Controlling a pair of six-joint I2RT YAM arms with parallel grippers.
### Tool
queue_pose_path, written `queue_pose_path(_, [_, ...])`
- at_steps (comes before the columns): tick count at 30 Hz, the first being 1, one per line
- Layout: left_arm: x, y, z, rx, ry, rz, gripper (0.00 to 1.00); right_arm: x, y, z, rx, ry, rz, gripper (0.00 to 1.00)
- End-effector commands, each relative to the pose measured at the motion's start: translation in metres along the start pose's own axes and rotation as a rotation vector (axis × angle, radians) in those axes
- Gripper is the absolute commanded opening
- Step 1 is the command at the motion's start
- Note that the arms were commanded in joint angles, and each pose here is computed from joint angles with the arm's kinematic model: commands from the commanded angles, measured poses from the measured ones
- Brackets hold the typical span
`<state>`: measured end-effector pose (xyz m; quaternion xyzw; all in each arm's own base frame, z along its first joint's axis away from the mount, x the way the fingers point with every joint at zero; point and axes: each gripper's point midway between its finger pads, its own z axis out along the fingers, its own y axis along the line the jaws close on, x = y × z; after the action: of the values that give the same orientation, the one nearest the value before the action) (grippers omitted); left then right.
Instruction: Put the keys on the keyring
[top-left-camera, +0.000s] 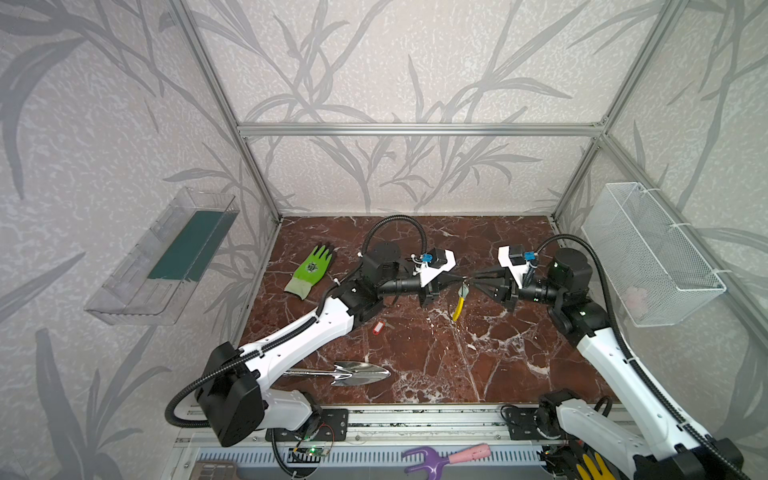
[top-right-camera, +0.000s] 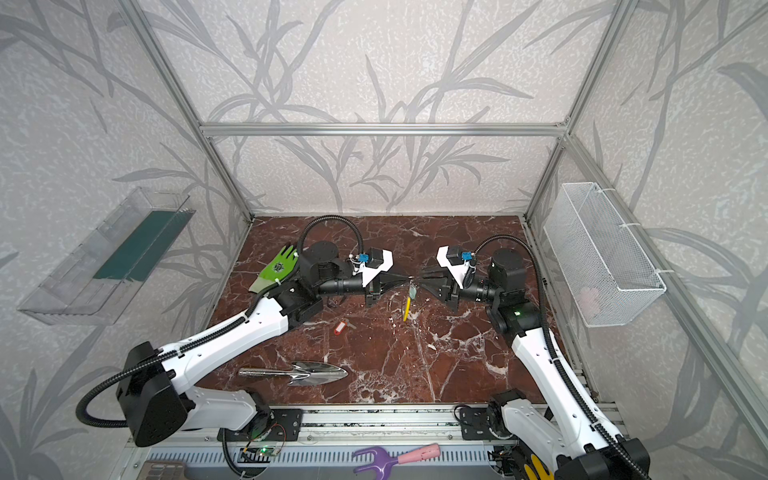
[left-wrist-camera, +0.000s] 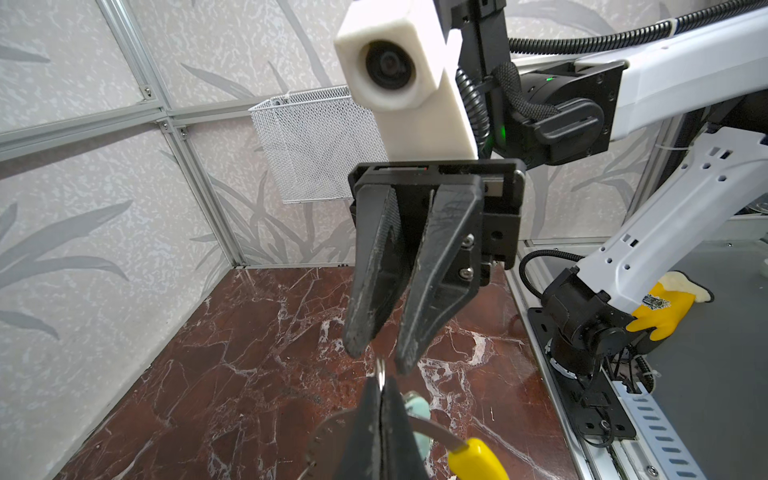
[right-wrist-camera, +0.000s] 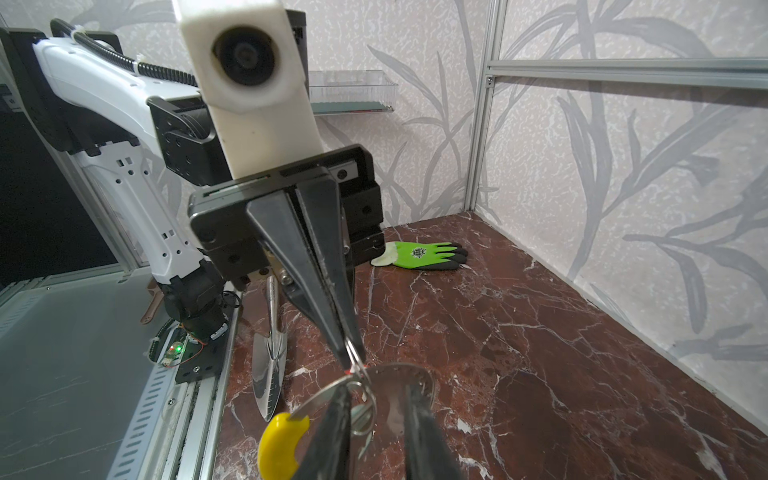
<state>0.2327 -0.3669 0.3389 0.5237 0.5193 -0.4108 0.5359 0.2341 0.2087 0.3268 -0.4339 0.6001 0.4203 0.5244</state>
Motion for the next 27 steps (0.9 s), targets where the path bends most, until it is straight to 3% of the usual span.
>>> queue_pose_path(1, [-0.025, -0.001, -0.004, 0.016, -0.052, 0.046, 0.0, -0.016, 0.008, 0.001, -0.043, -0.023, -0.038, 0.21])
queue_pose_path(27, [-0.024, -0.001, 0.0, 0.029, -0.042, 0.035, 0.0, -0.021, 0.024, 0.001, -0.089, -0.047, -0.095, 0.0])
